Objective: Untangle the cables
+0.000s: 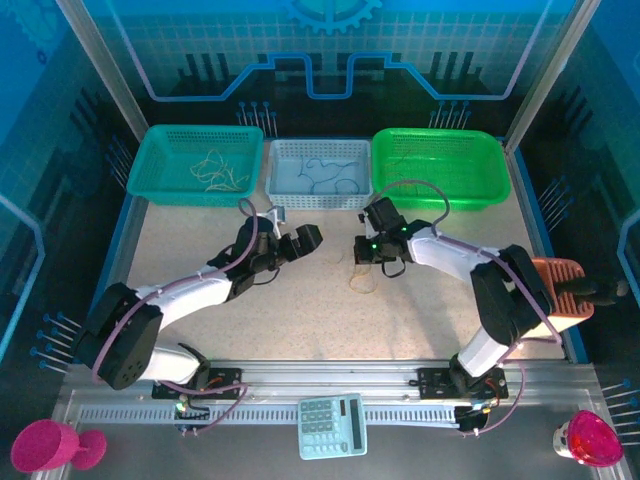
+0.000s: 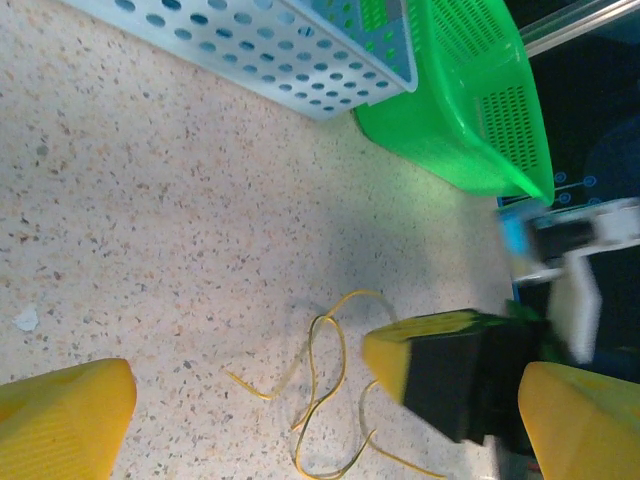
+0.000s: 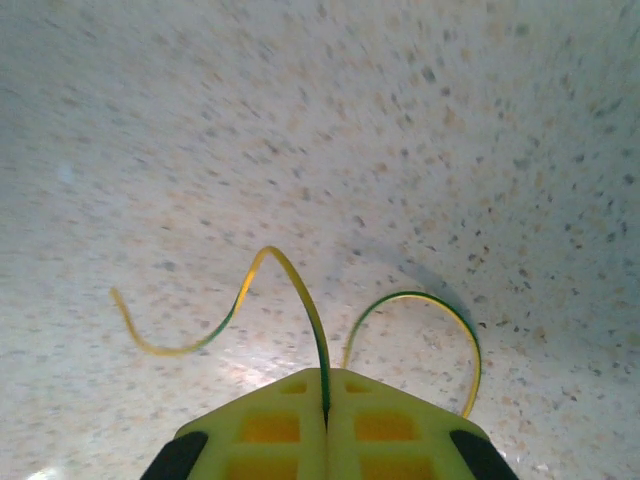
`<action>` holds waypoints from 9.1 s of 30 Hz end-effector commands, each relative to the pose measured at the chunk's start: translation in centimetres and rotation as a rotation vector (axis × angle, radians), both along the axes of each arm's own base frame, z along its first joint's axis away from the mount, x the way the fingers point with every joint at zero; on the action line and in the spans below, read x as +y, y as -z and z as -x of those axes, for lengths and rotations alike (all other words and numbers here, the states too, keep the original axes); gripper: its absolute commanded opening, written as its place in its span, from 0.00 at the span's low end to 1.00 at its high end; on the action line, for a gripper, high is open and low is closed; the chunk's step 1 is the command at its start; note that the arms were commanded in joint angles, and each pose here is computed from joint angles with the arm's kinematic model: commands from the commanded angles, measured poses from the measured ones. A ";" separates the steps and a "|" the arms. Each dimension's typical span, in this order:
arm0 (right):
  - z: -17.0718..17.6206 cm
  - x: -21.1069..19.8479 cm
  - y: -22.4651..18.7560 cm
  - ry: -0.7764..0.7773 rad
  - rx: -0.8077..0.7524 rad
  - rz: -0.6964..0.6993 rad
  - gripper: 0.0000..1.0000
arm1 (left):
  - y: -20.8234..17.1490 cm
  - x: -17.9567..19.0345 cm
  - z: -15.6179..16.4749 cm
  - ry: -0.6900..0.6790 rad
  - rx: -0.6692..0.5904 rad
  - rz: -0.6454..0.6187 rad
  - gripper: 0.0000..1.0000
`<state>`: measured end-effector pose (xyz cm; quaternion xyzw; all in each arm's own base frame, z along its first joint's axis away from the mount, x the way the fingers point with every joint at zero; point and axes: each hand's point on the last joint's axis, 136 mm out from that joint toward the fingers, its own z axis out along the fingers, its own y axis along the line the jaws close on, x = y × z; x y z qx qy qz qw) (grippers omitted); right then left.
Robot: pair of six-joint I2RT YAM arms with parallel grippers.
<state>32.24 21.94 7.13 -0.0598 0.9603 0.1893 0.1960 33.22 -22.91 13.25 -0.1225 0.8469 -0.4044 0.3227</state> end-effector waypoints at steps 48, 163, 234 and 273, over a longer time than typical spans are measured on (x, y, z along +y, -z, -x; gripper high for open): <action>-0.2 1.3 -7.6 0.003 -0.102 -0.243 0.00 | -4.8 -5.5 -3.5 -0.032 -0.055 0.579 0.00; 4.7 -6.7 1.0 0.231 0.069 0.043 0.57 | -5.5 -3.5 -1.3 0.068 -0.112 0.021 0.99; 2.0 -1.4 -14.5 -0.015 -0.170 -0.211 0.00 | -6.2 -10.4 2.5 0.575 -0.391 -0.158 0.87; -5.1 -6.0 -28.5 0.201 -0.456 -0.513 0.00 | -0.3 -14.3 3.5 0.630 -0.251 -0.041 0.19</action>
